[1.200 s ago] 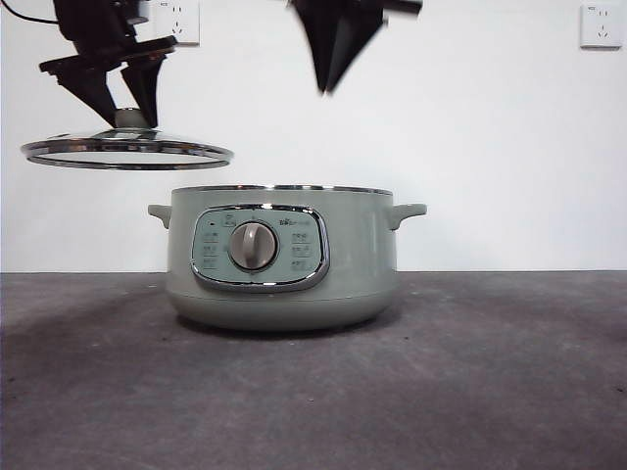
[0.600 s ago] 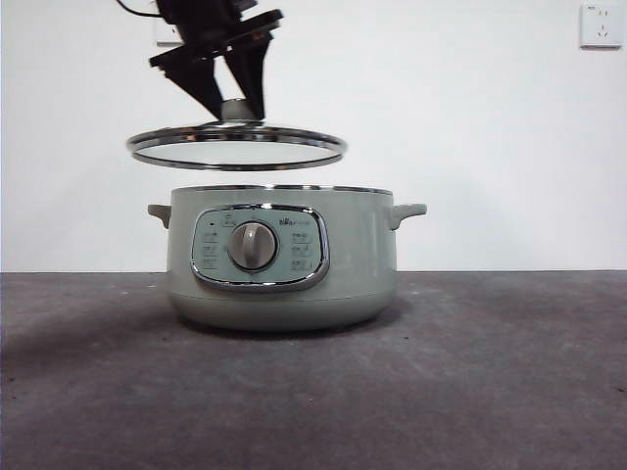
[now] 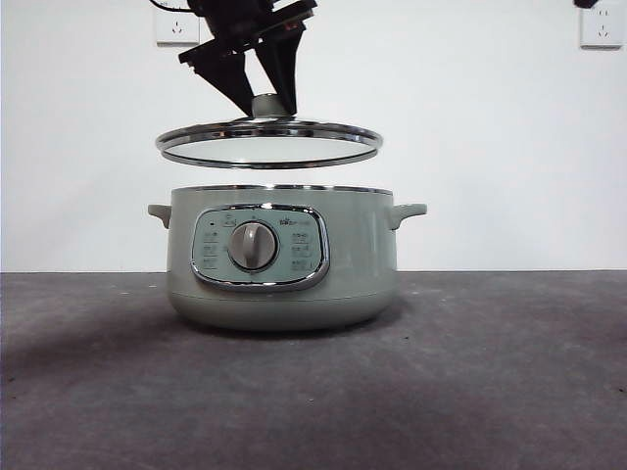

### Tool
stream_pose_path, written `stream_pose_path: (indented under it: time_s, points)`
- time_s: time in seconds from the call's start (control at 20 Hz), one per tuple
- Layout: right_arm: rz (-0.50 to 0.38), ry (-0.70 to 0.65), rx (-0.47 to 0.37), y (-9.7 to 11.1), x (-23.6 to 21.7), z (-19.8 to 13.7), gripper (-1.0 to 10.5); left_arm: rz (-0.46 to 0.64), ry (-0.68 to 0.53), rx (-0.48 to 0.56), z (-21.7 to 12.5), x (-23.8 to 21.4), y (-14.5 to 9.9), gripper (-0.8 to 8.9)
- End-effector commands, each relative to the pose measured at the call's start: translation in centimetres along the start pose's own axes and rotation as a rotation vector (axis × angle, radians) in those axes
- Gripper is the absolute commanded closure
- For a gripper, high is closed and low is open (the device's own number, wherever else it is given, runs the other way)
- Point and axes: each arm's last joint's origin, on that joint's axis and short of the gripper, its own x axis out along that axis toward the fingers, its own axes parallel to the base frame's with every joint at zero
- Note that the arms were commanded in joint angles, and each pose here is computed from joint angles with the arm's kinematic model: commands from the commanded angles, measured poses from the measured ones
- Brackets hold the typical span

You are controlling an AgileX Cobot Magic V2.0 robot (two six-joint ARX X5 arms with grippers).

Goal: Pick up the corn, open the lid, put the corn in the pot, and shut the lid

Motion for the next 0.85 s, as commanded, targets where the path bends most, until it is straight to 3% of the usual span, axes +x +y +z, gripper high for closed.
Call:
stream_pose_path:
  time_s: [0.05, 0.85]
  points:
    - [0.000, -0.019, 0.052, -0.3, -0.4, -0.7, 9.5, 0.003, -0.046, 0.009, 0.5, -0.3, -0.8, 8.26]
    - [0.023, -0.106, 0.105, -2.2, -4.4, -3.4, 9.5, 0.015, 0.084, -0.044, -0.1, 5.1, -0.6, 8.26]
